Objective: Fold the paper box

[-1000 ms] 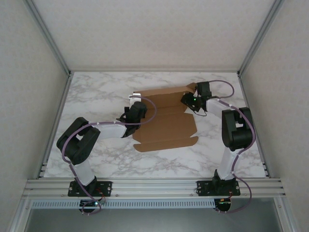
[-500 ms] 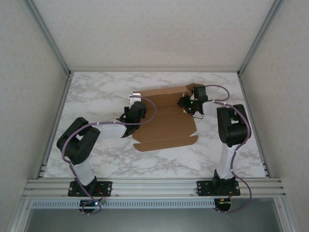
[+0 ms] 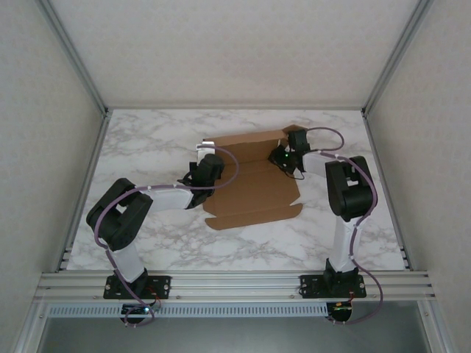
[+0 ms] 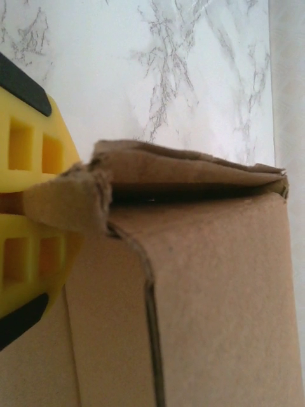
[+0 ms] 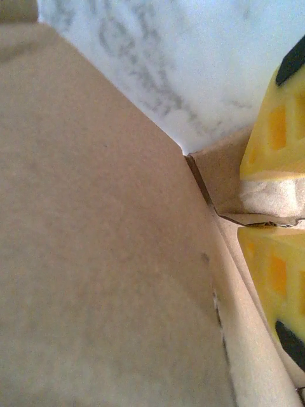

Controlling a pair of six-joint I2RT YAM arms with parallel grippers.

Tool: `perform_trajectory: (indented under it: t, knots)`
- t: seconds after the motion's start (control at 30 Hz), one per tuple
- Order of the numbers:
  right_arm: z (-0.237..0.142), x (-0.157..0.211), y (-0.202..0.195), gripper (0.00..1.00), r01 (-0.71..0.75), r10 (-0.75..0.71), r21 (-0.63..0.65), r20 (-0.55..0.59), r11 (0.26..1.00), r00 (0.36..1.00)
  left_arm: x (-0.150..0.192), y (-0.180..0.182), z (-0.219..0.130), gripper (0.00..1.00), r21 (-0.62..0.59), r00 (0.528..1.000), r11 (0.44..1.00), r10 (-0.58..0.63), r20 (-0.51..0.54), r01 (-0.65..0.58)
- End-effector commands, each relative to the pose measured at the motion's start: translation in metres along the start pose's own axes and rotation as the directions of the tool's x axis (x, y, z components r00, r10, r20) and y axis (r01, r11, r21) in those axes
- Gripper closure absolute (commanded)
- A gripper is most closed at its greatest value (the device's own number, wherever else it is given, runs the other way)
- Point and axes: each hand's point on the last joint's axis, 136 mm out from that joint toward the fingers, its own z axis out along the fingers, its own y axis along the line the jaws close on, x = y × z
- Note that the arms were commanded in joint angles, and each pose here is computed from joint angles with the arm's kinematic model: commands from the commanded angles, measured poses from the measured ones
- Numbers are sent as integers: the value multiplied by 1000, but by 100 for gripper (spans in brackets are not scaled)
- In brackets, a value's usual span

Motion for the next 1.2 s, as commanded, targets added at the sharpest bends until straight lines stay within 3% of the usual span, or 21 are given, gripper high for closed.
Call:
perform_trajectory:
  t: [0.0,0.53,0.63,0.87,1.17]
  knots:
    - [-21,19,-7,72,54,-53,36,-29,998,998,-7,-1,2,100,-22,1000,1000,12,8,-11]
    - [-103,33,0,64,251,-252,10,7,968,968,-15,20,17,100,-55,998,996,-63,-1,63]
    - [-124,26,12,68,288,-286,-20,78,957,955,-15,21,19,100,-55,998,997,-63,-4,62]
    - [-155,13,27,90,291,-286,-16,150,957,947,-14,20,21,100,-54,998,996,-68,-11,67]
    - [-161,-38,15,99,203,-252,230,208,952,945,-11,15,22,100,-25,998,998,-60,-18,60]
